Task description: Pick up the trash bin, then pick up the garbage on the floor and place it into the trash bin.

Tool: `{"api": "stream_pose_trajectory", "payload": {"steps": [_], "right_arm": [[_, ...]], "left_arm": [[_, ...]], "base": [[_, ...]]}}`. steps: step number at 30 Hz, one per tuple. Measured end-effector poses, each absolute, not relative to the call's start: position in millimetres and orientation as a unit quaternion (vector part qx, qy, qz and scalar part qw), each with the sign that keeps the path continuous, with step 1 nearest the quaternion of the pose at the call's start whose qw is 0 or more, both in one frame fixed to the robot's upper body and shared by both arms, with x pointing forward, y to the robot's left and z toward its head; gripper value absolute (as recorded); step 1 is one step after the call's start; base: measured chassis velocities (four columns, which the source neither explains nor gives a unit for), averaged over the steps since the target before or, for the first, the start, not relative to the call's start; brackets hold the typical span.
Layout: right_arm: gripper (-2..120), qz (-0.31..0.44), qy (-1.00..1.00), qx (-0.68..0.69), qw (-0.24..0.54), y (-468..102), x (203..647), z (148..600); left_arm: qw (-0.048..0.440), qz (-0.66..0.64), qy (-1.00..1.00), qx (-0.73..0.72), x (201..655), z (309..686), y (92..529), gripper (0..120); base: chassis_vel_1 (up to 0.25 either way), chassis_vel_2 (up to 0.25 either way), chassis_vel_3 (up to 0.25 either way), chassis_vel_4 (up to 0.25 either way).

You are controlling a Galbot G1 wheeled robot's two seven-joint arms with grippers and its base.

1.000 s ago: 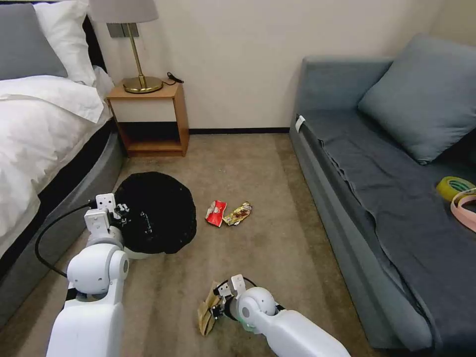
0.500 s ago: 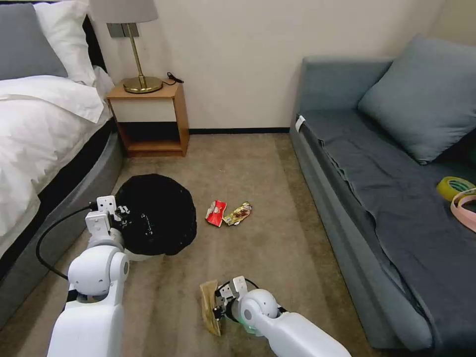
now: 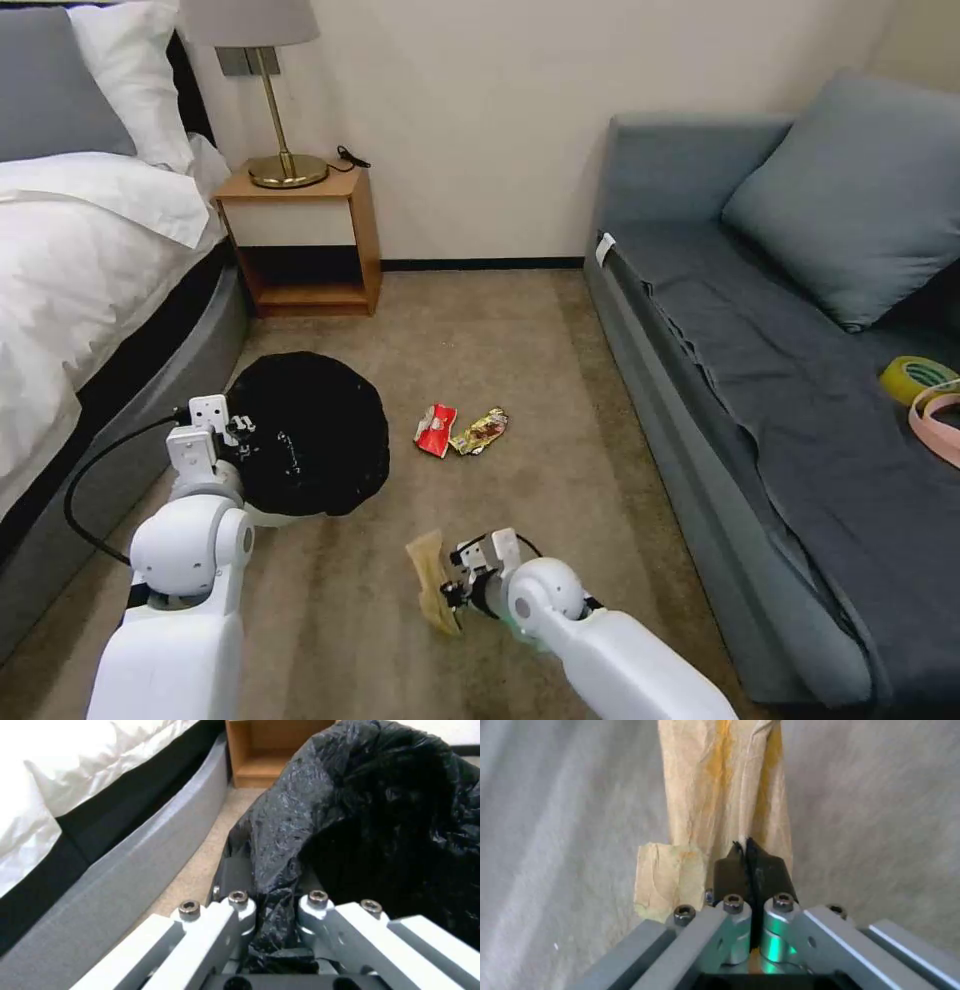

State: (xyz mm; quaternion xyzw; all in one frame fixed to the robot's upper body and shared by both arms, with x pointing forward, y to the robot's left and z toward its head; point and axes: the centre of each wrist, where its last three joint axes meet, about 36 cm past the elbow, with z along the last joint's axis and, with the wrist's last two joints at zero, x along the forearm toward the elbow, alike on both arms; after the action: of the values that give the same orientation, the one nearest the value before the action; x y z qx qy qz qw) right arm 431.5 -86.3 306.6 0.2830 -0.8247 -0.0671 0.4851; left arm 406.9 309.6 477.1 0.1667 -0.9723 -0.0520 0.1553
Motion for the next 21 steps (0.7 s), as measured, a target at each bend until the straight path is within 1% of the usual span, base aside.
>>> {"api": "stream_pose_trajectory", "payload": {"steps": [4,6,8,9,12,13,16,17,19,20,21], "right_arm": [[0,-0.093,-0.851,0.271,0.439,-121.6,452.1,339.5],[0,-0.097,-0.857,0.268,0.429,-129.8,456.5,347.3],[0,-0.106,-0.870,0.264,0.403,-149.3,466.1,370.1],[0,-0.106,-0.870,0.264,0.403,-149.3,466.1,370.1],[0,-0.112,-0.887,0.262,0.364,-176.7,477.2,407.3],[0,-0.112,-0.887,0.262,0.364,-176.7,477.2,407.3],[0,-0.110,-0.903,0.275,0.311,-193.0,491.0,458.3],[0,-0.110,-0.903,0.275,0.311,-193.0,491.0,458.3],[0,-0.114,-0.908,0.289,0.281,-194.0,497.3,485.8],[0,-0.114,-0.908,0.289,0.281,-194.0,497.3,485.8],[0,-0.116,-0.910,0.296,0.265,-191.8,500.7,501.0]], "left_arm": [[0.156,-0.065,-0.970,0.173,405.4,471.9,315.0,4],[0.158,-0.063,-0.970,0.171,405.0,471.5,314.9,4],[0.166,-0.050,-0.971,0.161,404.0,473.0,312.3,4],[0.166,-0.050,-0.971,0.161,404.0,473.0,312.3,4],[0.169,-0.042,-0.973,0.153,404.8,474.7,309.2,4],[0.169,-0.042,-0.973,0.153,404.8,474.7,309.2,4],[0.171,-0.040,-0.973,0.149,407.4,473.1,308.2,4],[0.171,-0.040,-0.973,0.149,407.4,473.1,308.2,4],[0.174,-0.041,-0.973,0.147,409.0,469.9,307.1,4],[0.174,-0.041,-0.973,0.147,409.0,469.9,307.1,4],[0.176,-0.041,-0.973,0.145,409.9,466.9,304.9,4]], "base": [[0.000,0.000,0.000,0.000],[0.000,0.000,0.000,0.000],[0.000,0.000,0.000,0.000],[0.000,0.000,0.000,0.000],[0.000,0.000,0.000,0.000],[0.000,0.000,0.000,0.000],[0.000,0.000,0.000,0.000],[0.000,0.000,0.000,0.000],[0.000,0.000,0.000,0.000],[0.000,0.000,0.000,0.000],[0.000,0.000,0.000,0.000]]}}
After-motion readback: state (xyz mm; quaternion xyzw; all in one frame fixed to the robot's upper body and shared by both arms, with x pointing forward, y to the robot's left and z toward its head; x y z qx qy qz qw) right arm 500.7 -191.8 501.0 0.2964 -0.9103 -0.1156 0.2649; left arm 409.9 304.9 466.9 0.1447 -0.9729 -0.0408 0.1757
